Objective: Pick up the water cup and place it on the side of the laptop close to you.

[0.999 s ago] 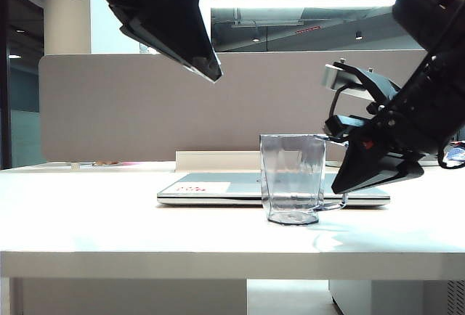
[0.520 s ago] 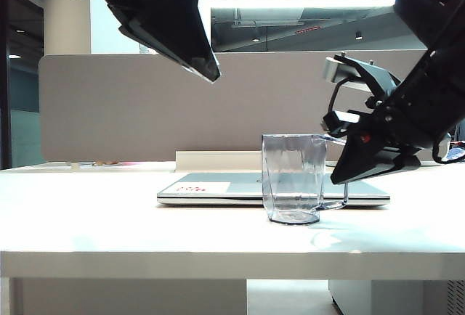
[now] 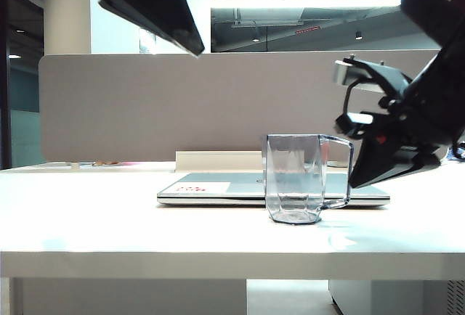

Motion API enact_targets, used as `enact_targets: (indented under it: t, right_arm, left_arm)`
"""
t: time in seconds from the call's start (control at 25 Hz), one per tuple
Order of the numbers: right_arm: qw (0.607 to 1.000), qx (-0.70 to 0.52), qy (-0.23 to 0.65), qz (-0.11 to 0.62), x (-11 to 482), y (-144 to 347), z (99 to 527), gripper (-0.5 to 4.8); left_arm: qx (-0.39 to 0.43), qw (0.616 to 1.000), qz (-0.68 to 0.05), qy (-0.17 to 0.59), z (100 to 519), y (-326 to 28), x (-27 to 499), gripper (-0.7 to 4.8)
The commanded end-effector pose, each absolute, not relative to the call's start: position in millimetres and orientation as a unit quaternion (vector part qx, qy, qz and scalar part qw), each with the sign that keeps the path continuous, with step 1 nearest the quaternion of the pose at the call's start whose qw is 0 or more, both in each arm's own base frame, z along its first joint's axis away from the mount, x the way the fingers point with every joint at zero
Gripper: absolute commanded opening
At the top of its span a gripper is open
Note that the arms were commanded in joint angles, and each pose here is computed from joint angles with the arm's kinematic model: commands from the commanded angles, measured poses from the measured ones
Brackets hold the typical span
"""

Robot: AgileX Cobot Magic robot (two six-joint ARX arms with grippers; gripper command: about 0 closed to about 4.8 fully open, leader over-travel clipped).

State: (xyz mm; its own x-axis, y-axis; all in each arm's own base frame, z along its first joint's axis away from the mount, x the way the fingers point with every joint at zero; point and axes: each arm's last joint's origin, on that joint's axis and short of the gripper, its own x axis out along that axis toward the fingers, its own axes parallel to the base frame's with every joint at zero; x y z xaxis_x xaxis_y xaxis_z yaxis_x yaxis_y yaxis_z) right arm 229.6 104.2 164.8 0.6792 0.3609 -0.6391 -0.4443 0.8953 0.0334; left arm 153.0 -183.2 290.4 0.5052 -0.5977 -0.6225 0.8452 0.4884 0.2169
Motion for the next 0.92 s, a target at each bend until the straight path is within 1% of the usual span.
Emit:
enact_targets:
  t: [0.04, 0.24, 0.44, 0.52, 0.6, 0.92]
  right_arm:
    - [0.917, -0.060, 0.325, 0.222, 224, 102, 176, -0.06]
    - [0.925, -0.059, 0.306, 0.217, 209, 95, 198, -0.06]
    - [0.942, -0.059, 0.267, 0.194, 191, 85, 212, -0.06]
    - [0.953, -0.060, 0.242, 0.174, 179, 78, 216, -0.06]
    - [0.959, -0.058, 0.222, 0.166, 166, 72, 215, -0.06]
    - [0.985, -0.035, 0.139, 0.095, 128, 50, 210, -0.06]
  left_arm:
    - [0.254, 0.834, -0.435, 0.226, 297, -179, 150, -0.05]
    - [0.252, 0.839, -0.431, 0.217, 303, -174, 146, -0.05]
    - [0.252, 0.841, -0.429, 0.215, 306, -170, 143, -0.05]
    - [0.250, 0.842, -0.428, 0.214, 308, -168, 141, -0.05]
    - [0.250, 0.842, -0.426, 0.216, 308, -165, 139, -0.05]
    - [0.247, 0.848, -0.415, 0.218, 314, -155, 131, -0.05]
